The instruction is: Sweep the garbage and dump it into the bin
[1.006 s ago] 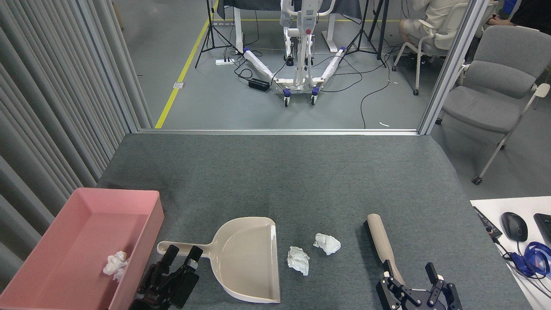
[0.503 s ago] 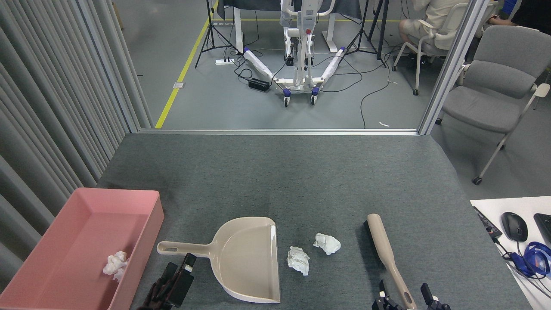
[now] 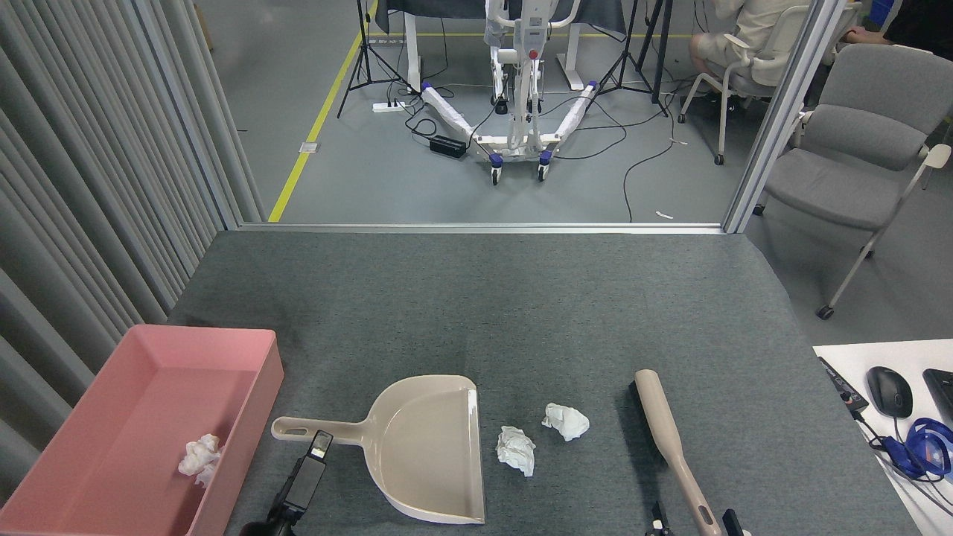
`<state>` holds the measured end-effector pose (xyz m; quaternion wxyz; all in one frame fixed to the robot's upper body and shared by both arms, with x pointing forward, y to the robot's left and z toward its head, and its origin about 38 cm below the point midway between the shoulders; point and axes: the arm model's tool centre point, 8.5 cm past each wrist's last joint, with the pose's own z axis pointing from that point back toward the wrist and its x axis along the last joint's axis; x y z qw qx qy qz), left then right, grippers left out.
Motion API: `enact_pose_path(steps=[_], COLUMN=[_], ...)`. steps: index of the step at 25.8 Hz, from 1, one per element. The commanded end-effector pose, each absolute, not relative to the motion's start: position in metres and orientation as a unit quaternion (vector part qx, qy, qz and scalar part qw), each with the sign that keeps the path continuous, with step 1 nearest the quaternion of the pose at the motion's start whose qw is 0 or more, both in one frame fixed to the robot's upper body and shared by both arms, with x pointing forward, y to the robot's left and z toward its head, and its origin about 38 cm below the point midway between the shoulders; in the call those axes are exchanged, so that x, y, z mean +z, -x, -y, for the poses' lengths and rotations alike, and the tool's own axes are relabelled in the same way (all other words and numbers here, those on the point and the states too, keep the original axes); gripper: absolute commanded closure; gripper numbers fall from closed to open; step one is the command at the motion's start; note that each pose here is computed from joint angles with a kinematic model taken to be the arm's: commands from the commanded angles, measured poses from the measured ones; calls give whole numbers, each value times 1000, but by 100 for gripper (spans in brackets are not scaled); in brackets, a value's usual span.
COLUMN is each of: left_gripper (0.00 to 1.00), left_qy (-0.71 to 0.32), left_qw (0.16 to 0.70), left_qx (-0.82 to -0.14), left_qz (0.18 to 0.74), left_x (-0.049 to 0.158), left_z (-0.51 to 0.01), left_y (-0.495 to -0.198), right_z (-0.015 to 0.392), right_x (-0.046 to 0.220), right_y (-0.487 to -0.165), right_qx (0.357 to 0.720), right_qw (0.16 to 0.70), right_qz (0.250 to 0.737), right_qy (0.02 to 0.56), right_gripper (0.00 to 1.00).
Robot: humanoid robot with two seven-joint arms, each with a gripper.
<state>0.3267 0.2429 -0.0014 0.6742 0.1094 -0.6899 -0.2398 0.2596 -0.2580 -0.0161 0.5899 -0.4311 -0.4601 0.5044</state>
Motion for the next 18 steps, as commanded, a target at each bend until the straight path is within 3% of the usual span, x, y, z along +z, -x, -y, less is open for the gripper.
enact_pose_path(steps=[1, 18], left_gripper=[5, 5], left_qy=[-96, -97], left_qw=[683, 694], left_qx=[-227, -227], left_qz=[688, 676], left_x=[-3, -13], left_z=[-245, -250], left_y=[-329, -357], right_z=[258, 258], right_x=[-17, -21], right_y=[-261, -269], right_qx=[504, 498], right_qw=[590, 582], right_qz=[460, 468], right_qy=[431, 441], right_gripper=[2, 3])
